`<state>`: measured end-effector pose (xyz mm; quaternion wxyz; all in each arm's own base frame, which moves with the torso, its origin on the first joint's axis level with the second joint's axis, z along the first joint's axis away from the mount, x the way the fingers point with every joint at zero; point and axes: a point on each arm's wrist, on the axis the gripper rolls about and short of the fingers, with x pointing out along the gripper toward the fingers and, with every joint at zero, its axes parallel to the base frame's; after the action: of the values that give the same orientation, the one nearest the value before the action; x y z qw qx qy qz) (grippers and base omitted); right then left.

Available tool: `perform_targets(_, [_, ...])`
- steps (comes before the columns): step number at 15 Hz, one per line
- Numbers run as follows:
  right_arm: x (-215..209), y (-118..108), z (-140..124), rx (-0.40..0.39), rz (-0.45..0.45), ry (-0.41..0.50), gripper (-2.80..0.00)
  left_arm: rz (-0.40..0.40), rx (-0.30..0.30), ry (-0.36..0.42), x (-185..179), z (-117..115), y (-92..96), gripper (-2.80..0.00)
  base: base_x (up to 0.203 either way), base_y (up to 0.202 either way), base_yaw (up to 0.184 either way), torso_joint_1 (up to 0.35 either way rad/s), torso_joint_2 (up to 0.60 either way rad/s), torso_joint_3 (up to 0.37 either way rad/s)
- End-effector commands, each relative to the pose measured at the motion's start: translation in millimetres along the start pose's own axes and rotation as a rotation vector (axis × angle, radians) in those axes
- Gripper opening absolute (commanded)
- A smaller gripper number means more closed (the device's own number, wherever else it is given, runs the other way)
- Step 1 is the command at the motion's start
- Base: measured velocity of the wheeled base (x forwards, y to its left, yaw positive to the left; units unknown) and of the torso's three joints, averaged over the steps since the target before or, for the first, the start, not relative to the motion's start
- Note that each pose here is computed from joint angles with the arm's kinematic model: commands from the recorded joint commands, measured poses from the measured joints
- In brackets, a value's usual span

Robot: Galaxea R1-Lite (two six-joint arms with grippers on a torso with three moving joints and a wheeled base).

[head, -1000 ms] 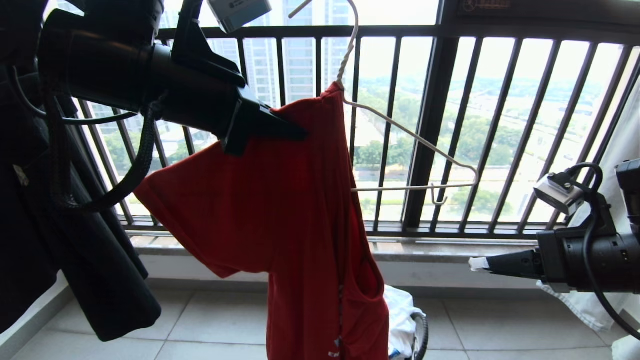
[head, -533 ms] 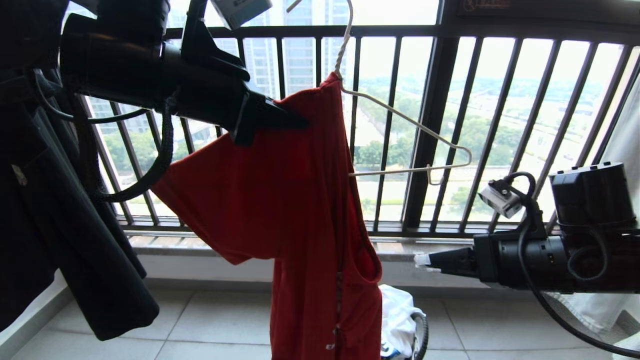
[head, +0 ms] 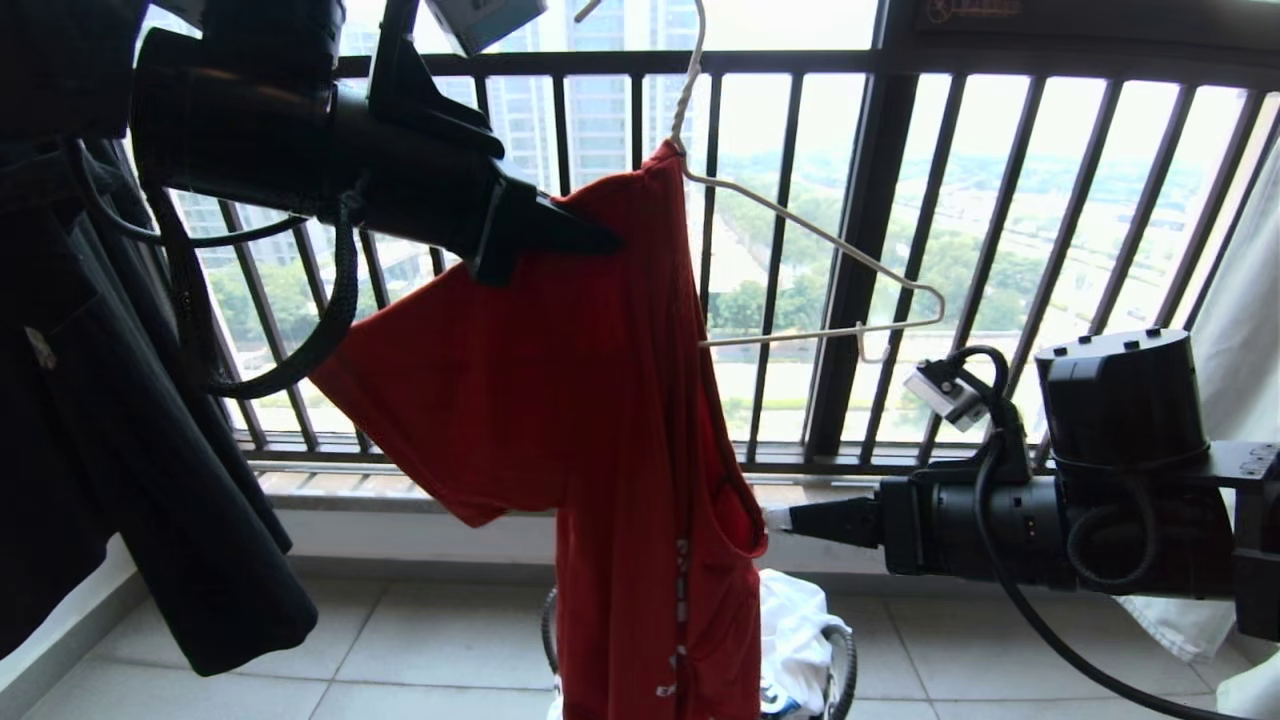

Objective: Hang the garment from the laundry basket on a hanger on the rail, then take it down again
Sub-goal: Hang the clothes on the clothes rack

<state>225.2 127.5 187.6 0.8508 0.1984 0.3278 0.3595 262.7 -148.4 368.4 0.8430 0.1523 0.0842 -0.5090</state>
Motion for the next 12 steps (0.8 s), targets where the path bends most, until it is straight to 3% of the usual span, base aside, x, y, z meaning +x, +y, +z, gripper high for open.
perform_targets(1, [6, 4, 4, -0.008, 0.013, -0.003, 0.00, -0.003, -0.031, -0.001, -1, 0, -0.7, -2.80, 0.000, 0.000, 0.000, 0.000, 0.00, 0.000])
perform_targets(12, [34, 2, 29, -0.013, 0.007, -0.028, 0.00, 0.000, -0.038, -0.014, -5, 4, -2.2, -2.80, 0.000, 0.000, 0.000, 0.000, 0.00, 0.000])
